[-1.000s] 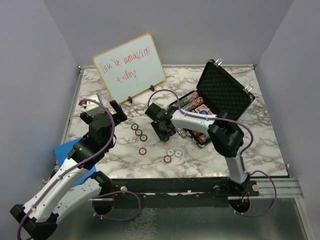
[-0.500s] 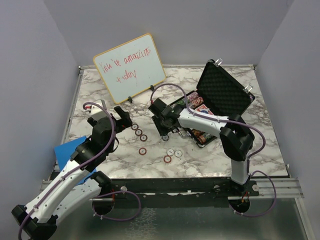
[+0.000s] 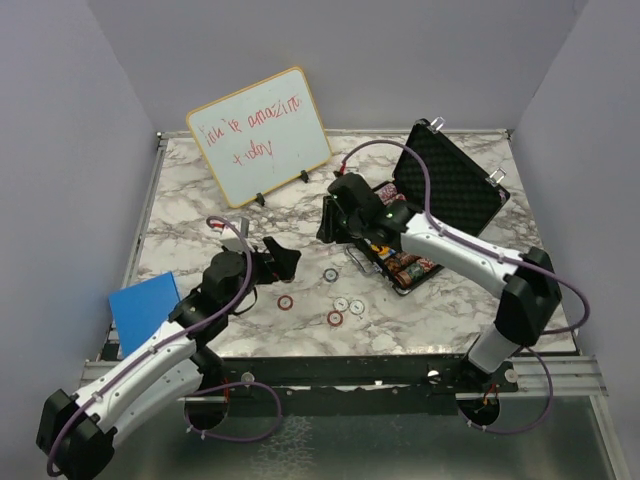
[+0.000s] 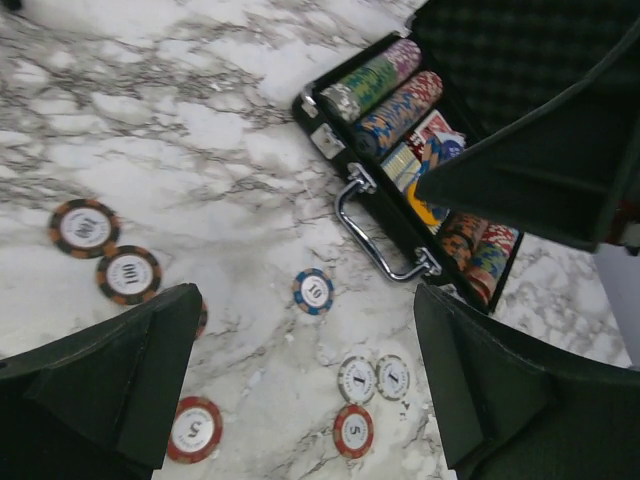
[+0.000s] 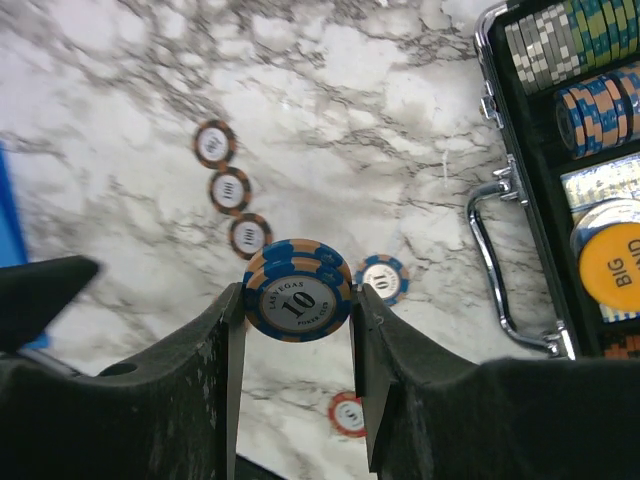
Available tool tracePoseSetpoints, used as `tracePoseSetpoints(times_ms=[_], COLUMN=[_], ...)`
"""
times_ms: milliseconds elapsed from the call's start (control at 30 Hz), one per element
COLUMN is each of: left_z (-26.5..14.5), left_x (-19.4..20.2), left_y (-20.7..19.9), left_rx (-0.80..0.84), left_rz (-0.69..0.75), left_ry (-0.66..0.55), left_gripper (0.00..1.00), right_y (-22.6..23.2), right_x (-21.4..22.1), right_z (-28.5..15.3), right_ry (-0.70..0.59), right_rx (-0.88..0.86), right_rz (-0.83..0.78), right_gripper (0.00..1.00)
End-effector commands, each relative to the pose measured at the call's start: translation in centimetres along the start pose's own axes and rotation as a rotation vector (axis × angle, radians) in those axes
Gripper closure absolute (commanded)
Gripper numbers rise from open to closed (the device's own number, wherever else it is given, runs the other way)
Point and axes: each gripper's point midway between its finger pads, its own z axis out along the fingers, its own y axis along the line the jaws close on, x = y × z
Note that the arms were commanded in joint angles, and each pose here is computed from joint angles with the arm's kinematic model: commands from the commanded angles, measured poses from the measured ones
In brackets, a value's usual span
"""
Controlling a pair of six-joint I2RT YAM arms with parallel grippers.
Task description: Pack up texas hold em set
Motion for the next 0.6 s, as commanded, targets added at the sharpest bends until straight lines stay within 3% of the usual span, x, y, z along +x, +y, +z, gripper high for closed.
tracePoseSetpoints(times_ms=[0, 167, 433, 500, 567], left_z=[1.2, 2.4, 1.9, 1.9, 2.2], left_x=[-0.7, -0.9, -3.1, -3.4, -3.8], left_y=[-6.1, -8.4, -11.1, -10.7, -9.7], left_rx=[0.305, 0.402, 0.532, 0.515, 0.474], left_rz=[-0.058, 0.001, 0.022, -0.019, -0.110], left_ry=[-0.030, -0.024, -0.150, -0.180, -0.218], left_gripper=[0.05, 0.08, 0.12, 0.19, 0.31], right_y=[2.4, 2.8, 3.4, 3.5, 3.6], right_x=[-4.2, -4.6, -4.8, -4.9, -5.0], right_z=[-3.5, -5.0, -6.8, -7.2, -7.4], right_ry=[-0.168, -0.188, -0.202, -0.205, -0.211], right_rx=[-0.117, -0.149, -0.221, -0.229, -0.242], right_rz=[0.218, 0.331, 0.426, 0.441, 0.455], right_gripper=[0.77, 0.77, 0.76, 0.76, 0.76])
